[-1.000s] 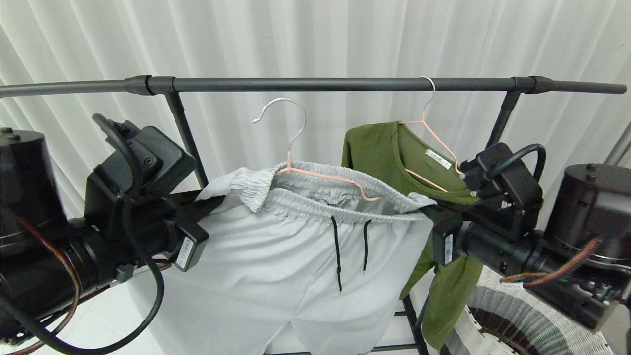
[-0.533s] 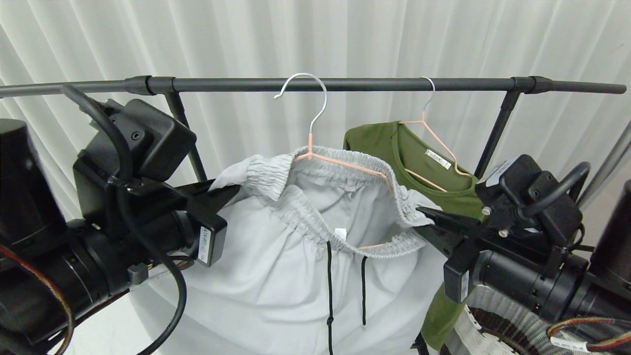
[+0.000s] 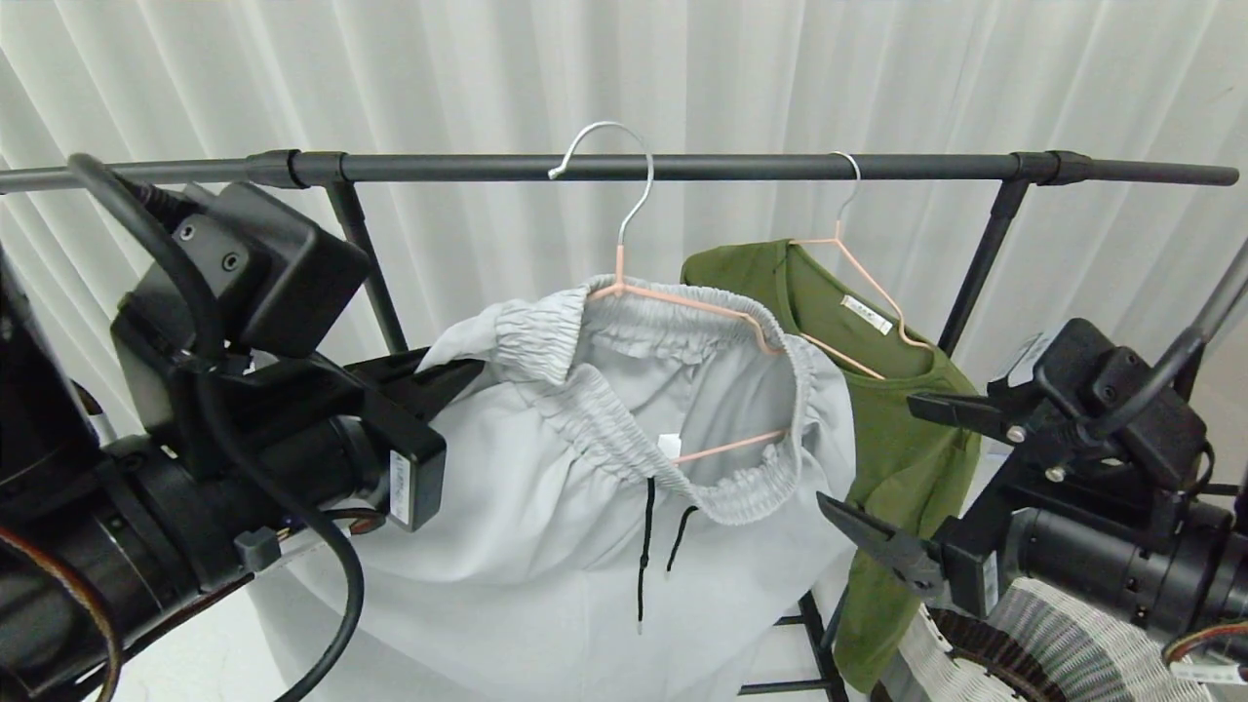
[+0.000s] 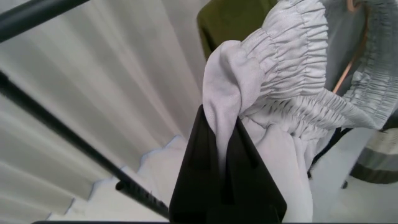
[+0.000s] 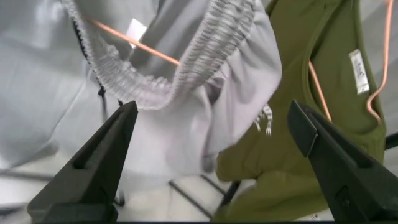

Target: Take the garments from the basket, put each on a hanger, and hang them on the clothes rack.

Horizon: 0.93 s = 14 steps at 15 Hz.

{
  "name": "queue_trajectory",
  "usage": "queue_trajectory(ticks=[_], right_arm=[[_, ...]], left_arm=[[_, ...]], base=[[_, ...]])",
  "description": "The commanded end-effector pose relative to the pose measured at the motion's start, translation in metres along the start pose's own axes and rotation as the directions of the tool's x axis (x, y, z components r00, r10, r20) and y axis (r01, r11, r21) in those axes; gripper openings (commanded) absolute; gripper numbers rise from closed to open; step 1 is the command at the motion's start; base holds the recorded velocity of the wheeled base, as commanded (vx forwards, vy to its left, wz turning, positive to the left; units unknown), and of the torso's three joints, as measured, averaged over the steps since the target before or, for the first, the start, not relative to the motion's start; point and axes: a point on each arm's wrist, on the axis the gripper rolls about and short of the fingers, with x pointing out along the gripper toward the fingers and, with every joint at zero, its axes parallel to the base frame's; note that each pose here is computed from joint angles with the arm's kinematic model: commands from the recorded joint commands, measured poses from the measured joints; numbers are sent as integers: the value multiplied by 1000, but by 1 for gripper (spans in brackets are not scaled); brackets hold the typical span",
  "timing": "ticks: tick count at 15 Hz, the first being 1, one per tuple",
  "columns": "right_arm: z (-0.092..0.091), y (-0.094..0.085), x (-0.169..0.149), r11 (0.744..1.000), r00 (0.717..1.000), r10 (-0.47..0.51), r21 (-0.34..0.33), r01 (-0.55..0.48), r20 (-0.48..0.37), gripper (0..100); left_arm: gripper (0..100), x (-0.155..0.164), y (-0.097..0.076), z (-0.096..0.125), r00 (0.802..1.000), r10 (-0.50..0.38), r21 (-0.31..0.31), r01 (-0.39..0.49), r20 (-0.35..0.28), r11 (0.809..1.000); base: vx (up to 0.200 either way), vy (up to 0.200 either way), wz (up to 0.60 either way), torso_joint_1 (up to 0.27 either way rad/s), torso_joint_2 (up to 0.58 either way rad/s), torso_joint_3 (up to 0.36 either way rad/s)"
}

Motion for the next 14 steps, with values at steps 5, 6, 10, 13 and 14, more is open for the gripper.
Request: queue_trajectory(ticks=[5, 6, 10, 13, 14], right_arm=[[46, -36, -5, 992, 992, 115, -54, -112, 47, 100], [53, -36, 4, 983, 984, 177, -60, -175, 25, 100], [57, -28, 39, 949, 953, 302, -87, -302, -11, 100], [54, -20, 59, 940, 944, 328, -83, -331, -42, 100], [54, -21, 65, 941, 944, 326, -79, -329, -46, 100]], left_arm=[[0, -7, -1, -3, 999, -45, 6, 45, 20, 999], [0, -8, -2, -4, 999, -51, 9, 50, 19, 999], [0, -13, -7, -1, 996, -83, 13, 83, 41, 996], [0, -18, -10, -2, 994, -100, 54, 97, 48, 994], [0, -21, -13, -4, 992, -117, 72, 114, 49, 991]], base=[[0, 0, 0, 0, 0, 0], [0, 0, 0, 0, 0, 0], [0, 0, 0, 0, 0, 0], [0, 0, 0, 0, 0, 0], [0, 0, 0, 0, 0, 0]])
